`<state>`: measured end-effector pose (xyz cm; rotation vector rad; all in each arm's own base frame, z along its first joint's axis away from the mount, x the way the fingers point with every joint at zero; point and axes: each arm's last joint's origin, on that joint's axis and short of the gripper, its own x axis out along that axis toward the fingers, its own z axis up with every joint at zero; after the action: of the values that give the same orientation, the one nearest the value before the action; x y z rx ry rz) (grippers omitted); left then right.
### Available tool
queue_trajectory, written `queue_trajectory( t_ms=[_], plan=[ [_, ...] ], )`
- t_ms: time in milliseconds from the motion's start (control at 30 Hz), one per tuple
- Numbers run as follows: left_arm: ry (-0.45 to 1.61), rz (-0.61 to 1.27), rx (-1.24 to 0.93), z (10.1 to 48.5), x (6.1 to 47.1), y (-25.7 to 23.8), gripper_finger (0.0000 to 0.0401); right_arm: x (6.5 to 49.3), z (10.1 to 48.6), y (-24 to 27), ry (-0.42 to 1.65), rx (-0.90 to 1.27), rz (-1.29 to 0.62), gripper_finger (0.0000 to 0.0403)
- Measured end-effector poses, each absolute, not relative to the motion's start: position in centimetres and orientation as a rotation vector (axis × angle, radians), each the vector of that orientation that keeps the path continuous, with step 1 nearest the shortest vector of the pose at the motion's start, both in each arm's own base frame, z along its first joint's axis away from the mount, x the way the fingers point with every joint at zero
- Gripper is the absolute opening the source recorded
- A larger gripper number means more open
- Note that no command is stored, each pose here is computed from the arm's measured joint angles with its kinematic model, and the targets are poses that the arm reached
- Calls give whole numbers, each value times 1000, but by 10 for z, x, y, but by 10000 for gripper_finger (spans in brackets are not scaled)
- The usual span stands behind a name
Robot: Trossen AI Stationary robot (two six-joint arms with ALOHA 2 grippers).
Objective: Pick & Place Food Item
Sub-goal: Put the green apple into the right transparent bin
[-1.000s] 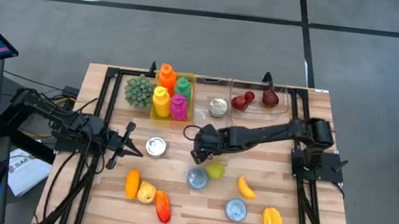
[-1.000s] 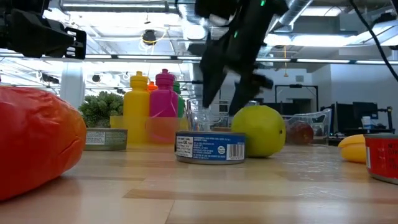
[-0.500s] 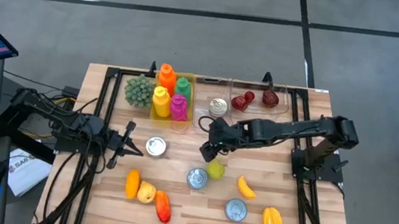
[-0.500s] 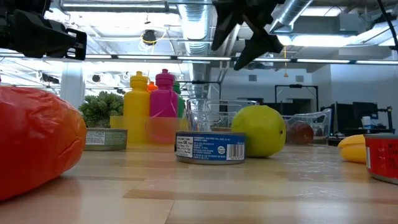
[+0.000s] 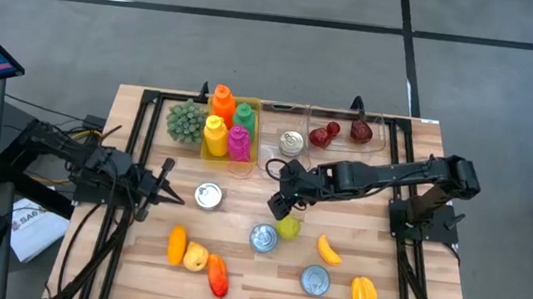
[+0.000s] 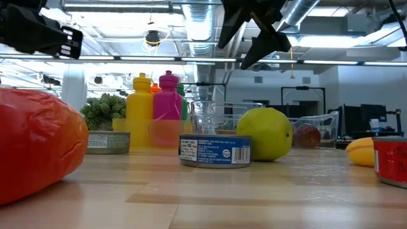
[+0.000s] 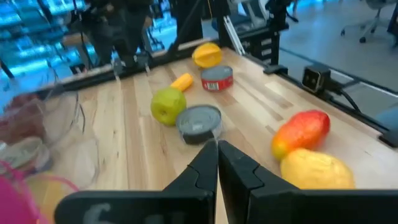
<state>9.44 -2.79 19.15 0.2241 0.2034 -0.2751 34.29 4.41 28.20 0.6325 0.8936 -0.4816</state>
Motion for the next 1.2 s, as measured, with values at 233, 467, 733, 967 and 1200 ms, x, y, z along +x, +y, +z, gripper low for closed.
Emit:
queue_trajectory(
  t_ms=[233,467,733,967,1200],
  plan=[
    [91,-268,242,206,88,-26,2,342,282,44,901,630,-485,317],
    [93,-268,248,206,88,-26,2,343,282,43,896,629,-490,317],
    [93,-269,248,205,88,-26,2,342,282,46,897,624,-482,317],
    [93,-268,248,205,88,-26,2,342,282,46,896,624,-484,317],
    [93,-269,248,205,88,-26,2,343,282,46,894,625,-483,317]
  ],
)
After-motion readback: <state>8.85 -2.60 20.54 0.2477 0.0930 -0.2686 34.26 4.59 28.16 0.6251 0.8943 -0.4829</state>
